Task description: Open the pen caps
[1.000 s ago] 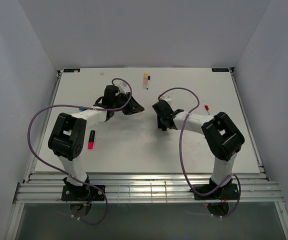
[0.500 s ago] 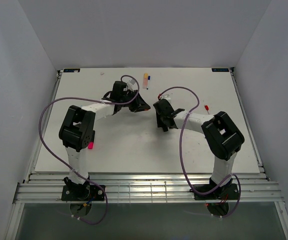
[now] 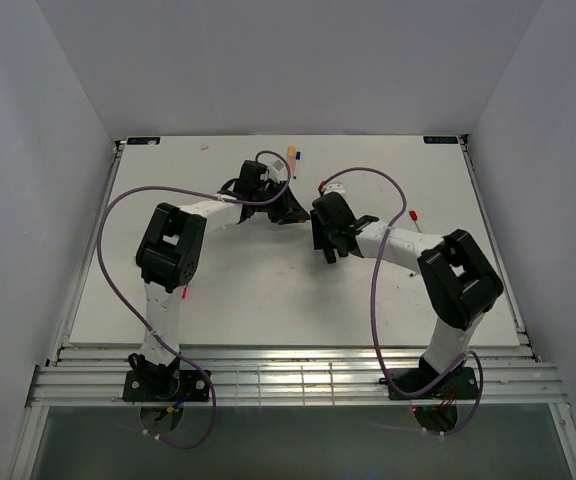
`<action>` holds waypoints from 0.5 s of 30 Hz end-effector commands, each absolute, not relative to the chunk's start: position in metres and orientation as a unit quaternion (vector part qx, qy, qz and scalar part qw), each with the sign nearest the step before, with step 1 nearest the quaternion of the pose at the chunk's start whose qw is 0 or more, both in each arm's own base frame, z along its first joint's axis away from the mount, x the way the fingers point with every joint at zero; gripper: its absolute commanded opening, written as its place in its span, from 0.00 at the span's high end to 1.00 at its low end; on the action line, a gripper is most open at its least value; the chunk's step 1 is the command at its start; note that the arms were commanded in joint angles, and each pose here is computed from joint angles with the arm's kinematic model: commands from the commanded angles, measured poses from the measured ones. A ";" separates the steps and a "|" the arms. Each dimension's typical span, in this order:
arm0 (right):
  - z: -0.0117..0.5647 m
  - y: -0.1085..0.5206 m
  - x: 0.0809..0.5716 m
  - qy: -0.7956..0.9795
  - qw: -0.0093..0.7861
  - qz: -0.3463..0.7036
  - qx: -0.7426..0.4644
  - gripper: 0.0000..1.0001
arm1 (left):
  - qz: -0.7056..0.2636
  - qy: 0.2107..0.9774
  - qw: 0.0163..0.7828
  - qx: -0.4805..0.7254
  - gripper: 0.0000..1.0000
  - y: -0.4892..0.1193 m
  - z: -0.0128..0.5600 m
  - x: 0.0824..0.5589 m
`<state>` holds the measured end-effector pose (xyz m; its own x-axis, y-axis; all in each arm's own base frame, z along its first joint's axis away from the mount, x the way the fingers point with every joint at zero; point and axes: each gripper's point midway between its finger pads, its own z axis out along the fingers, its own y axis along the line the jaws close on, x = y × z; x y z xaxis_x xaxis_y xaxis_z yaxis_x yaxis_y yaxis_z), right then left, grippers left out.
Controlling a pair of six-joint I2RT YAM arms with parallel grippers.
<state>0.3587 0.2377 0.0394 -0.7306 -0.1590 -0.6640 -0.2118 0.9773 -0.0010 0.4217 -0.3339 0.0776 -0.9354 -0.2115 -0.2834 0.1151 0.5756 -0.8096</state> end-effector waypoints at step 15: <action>0.145 0.183 0.366 0.891 0.447 0.070 -0.035 0.38 | -0.475 0.866 0.155 -0.006 0.77 -0.368 0.068 0.444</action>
<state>0.3716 0.1991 0.1484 -0.5861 -0.0071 -0.8102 -0.1477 0.9841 0.0983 0.4389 -0.3606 0.0436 -0.9589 -0.1703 -0.2272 0.0913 0.5726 -0.8148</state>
